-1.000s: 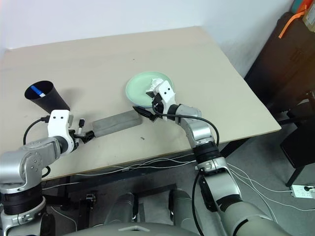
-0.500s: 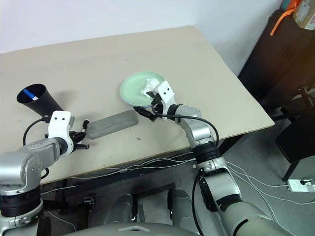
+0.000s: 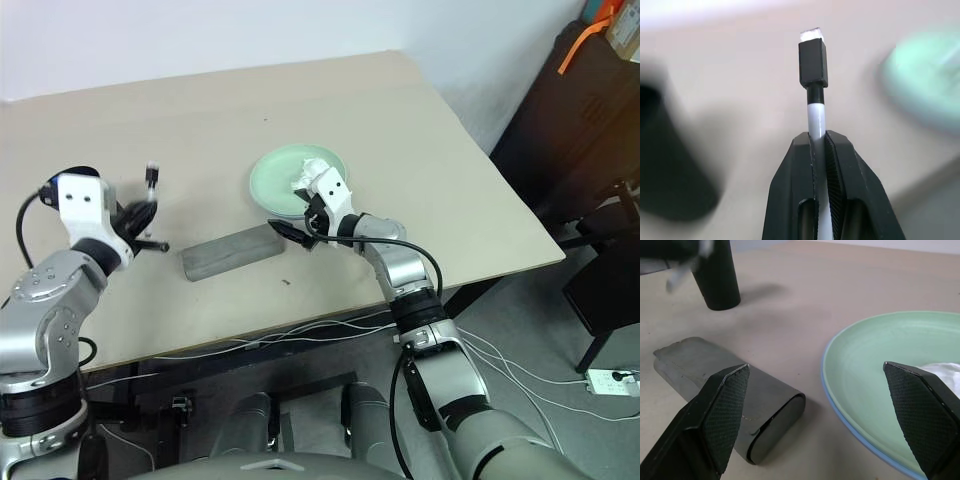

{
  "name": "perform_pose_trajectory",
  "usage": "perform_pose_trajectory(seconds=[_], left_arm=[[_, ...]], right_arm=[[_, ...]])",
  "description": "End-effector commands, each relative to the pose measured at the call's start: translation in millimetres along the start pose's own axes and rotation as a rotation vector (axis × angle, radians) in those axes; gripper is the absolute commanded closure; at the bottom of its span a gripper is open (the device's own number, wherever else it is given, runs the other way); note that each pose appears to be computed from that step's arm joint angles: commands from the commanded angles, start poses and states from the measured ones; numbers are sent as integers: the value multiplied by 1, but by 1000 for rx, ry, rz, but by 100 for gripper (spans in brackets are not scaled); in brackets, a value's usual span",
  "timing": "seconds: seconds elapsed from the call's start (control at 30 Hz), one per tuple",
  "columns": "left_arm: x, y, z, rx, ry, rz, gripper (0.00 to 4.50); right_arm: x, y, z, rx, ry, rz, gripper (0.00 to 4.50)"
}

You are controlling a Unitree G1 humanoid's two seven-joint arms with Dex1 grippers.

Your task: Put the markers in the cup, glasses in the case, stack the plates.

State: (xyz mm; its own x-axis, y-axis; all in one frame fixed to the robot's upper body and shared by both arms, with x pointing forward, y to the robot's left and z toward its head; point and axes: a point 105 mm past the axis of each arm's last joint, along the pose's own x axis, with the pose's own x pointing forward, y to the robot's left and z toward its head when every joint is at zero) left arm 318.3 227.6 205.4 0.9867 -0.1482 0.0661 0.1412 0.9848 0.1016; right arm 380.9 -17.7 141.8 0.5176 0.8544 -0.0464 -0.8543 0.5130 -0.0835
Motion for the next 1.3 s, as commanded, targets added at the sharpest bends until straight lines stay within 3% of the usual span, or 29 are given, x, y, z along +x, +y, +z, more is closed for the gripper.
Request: perform_pose_trajectory(seconds=[0.03,0.3,0.5,0.77,0.93,1.3], left_arm=[[-4,0,47,58,-265,14,447],[-15,68,95,287,-467,295,447],[-12,96,97,305,-483,338,447],[-2,112,64,283,-428,332,447],[-10,127,49,274,-376,433,447],[-11,131,17,214,-310,464,447]], right_arm=[[5,3,17,-51,-46,20,0],[4,3,17,-52,-48,16,0],[4,4,17,-53,-50,15,0],[4,2,17,-88,-43,2,0],[1,-1,14,-88,-34,-8,0],[2,-2,18,-114,-33,-2,0]])
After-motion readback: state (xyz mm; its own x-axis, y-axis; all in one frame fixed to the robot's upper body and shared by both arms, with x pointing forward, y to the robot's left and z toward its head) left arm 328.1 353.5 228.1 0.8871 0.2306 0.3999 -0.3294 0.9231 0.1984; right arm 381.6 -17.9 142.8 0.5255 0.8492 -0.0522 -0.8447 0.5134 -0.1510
